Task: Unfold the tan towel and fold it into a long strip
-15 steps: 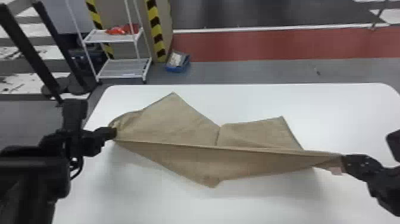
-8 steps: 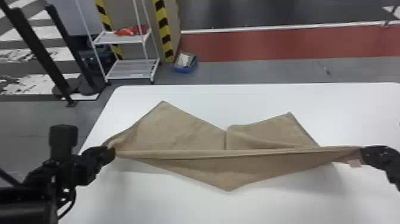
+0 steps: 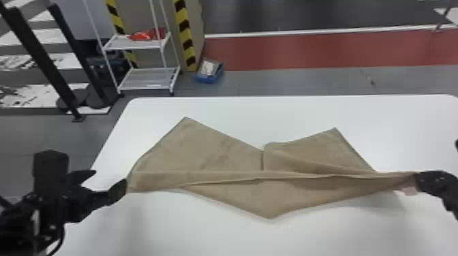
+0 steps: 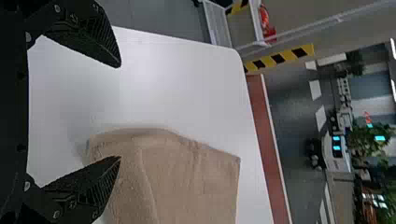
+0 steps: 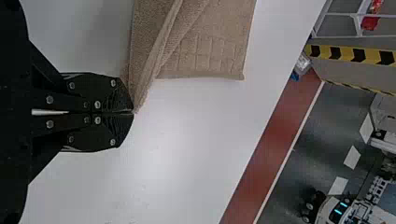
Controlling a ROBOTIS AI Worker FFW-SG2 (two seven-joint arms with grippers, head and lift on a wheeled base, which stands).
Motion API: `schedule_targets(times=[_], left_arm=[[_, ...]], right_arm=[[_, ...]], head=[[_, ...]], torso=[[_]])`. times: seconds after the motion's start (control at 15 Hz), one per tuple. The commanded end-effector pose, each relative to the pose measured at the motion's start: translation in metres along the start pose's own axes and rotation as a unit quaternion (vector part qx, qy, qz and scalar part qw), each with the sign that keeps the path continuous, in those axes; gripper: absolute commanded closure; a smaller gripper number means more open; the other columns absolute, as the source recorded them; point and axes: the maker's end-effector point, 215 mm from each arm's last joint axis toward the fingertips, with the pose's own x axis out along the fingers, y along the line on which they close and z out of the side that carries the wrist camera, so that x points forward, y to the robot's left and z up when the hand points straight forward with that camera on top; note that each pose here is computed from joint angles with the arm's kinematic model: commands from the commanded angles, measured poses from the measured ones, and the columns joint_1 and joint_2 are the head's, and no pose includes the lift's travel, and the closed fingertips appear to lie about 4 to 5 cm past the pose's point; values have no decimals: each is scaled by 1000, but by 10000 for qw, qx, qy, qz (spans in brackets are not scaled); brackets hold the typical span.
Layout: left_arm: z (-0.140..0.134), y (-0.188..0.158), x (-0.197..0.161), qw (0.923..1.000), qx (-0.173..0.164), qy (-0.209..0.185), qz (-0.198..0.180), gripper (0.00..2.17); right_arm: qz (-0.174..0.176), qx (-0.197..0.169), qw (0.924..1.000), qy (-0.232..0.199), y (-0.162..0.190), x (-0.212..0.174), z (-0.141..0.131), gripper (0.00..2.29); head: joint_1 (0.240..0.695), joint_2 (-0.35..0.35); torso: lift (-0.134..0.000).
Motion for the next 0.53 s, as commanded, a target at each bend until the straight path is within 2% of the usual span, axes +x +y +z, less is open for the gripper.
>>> schedule_targets(times=[0.0,0.07,0.2,0.33,0.47], left_arm=[[25,-19,-13,9940,915,-519,-310,144],[31,-27,-14,9899,1187,-595,-495,147],[38,-39,-16,9828,1477,-555,-957,248],[30,-44,-6,9736,1865,-217,-1295,265],[10,-46,5,9620,2150,233,-1667,269]], right_arm=[[28,18,10000,-22,4,1,2,1180],[47,58,10000,-18,6,2,2,1180],[74,71,9999,-25,9,2,1,1180],[88,91,9999,-16,11,2,-1,1180],[86,103,9999,4,12,0,-4,1180]], head=[[695,111],[695,90],[695,71],[695,55],[695,43]], torso=[[-123],[-123],[-123],[-123],[-123]])
